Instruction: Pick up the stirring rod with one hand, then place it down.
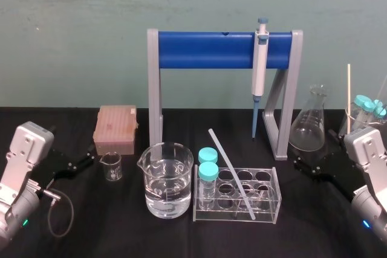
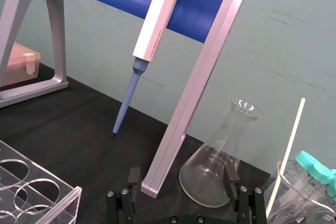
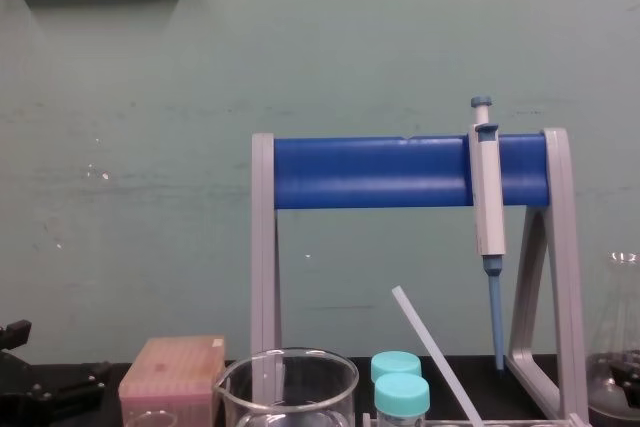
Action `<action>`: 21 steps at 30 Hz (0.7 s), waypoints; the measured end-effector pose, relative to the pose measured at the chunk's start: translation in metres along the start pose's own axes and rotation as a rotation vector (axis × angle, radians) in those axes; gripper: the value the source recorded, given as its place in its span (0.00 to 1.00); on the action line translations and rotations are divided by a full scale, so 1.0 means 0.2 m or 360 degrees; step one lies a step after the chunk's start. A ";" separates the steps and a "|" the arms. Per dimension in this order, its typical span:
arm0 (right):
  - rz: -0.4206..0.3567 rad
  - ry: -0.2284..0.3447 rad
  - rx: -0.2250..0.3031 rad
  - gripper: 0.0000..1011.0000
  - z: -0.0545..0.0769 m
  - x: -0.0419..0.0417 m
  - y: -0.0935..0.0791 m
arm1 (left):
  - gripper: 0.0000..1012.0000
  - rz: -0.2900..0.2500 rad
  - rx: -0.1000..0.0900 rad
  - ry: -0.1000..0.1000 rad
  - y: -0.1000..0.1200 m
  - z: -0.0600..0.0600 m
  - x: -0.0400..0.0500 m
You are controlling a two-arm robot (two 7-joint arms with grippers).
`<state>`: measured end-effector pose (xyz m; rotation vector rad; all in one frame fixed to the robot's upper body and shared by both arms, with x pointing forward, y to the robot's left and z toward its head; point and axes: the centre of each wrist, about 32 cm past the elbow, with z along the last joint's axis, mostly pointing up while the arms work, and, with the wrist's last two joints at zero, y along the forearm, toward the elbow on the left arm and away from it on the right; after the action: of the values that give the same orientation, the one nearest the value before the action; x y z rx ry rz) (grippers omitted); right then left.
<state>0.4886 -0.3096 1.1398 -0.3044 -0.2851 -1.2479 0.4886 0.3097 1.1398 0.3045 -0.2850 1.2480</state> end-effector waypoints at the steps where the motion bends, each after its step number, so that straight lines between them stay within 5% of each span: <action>1: 0.0000 0.0000 0.0000 0.99 0.00 0.000 0.00 | 0.99 0.0000 0.0000 0.0000 0.00 0.00 0.000; 21: 0.0000 0.0000 0.0000 0.99 0.00 0.000 0.00 | 0.99 0.0000 0.0000 0.0000 0.00 0.00 0.000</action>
<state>0.4886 -0.3097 1.1398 -0.3045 -0.2850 -1.2479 0.4886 0.3097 1.1398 0.3046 -0.2850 1.2479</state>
